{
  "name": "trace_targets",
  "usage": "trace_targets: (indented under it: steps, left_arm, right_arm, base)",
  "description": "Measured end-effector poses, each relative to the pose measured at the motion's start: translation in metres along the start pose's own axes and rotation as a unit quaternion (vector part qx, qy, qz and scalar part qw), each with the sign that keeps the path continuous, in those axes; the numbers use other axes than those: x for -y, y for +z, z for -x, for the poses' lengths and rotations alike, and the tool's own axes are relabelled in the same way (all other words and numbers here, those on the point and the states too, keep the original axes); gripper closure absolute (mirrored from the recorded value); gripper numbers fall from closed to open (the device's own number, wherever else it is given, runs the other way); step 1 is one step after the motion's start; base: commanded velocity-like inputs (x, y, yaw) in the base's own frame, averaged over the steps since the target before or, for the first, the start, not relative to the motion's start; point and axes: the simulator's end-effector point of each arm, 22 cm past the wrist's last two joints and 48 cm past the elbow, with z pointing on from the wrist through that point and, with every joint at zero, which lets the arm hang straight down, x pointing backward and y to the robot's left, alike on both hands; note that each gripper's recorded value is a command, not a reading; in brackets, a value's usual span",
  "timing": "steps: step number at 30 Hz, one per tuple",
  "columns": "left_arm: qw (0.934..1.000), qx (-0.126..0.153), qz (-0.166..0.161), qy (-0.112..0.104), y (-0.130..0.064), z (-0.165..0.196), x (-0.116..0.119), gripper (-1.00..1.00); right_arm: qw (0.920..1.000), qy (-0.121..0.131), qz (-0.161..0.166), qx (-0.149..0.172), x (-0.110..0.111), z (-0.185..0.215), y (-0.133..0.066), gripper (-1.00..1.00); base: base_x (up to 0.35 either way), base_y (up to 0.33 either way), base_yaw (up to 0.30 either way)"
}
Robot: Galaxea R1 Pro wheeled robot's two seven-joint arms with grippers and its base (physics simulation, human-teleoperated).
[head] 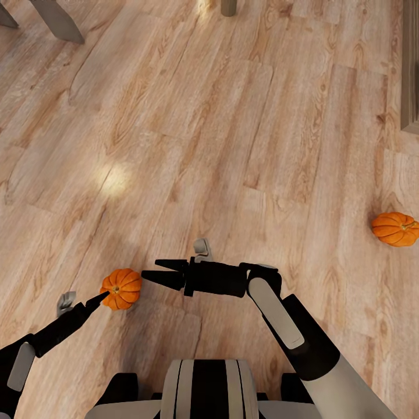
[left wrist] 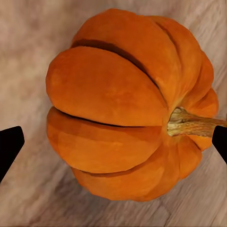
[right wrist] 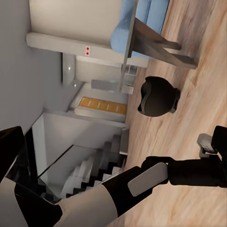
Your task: Place each of the two pumpkins and all three candles from the living room inside a cabinet in the living room (use any cabinet), then make sure every cabinet is closed, and position the cauldron so it is next to a table in the living room.
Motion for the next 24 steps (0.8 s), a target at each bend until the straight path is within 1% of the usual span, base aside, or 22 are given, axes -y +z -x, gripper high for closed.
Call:
trace_targets:
  steps: [5, 10, 12, 20, 24]
  left_arm:
    - [1.0000, 0.001, 0.002, -0.001, -0.001, 0.001, -0.001, -1.00]
    - [1.0000, 0.002, 0.004, -0.001, -0.001, 0.002, -0.003, -1.00]
    - [1.0000, 0.000, 0.007, -0.003, 0.000, -0.001, -0.007, -1.00]
    - [1.0000, 0.000, 0.008, -0.003, 0.000, -0.001, -0.007, -1.00]
    - [0.9998, -0.006, 0.015, -0.007, 0.003, -0.008, -0.015, -1.00]
  right_arm:
    - [1.0000, 0.000, 0.000, 0.000, 0.000, 0.000, 0.000, -1.00]
    - [1.0000, 0.000, 0.000, 0.000, 0.000, 0.000, 0.000, -1.00]
    - [1.0000, 0.004, -0.001, 0.000, 0.004, -0.002, 0.000, -1.00]
    - [1.0000, 0.004, -0.001, 0.000, 0.004, -0.002, -0.001, -1.00]
    - [0.9999, 0.012, -0.002, 0.001, 0.012, -0.005, -0.002, -1.00]
  base:
    - [0.076, 0.035, 0.000]
    - [0.007, 0.003, 0.000]
    - [0.000, 0.000, 0.000]
    - [0.000, 0.000, 0.000]
    - [0.000, 0.000, 0.000]
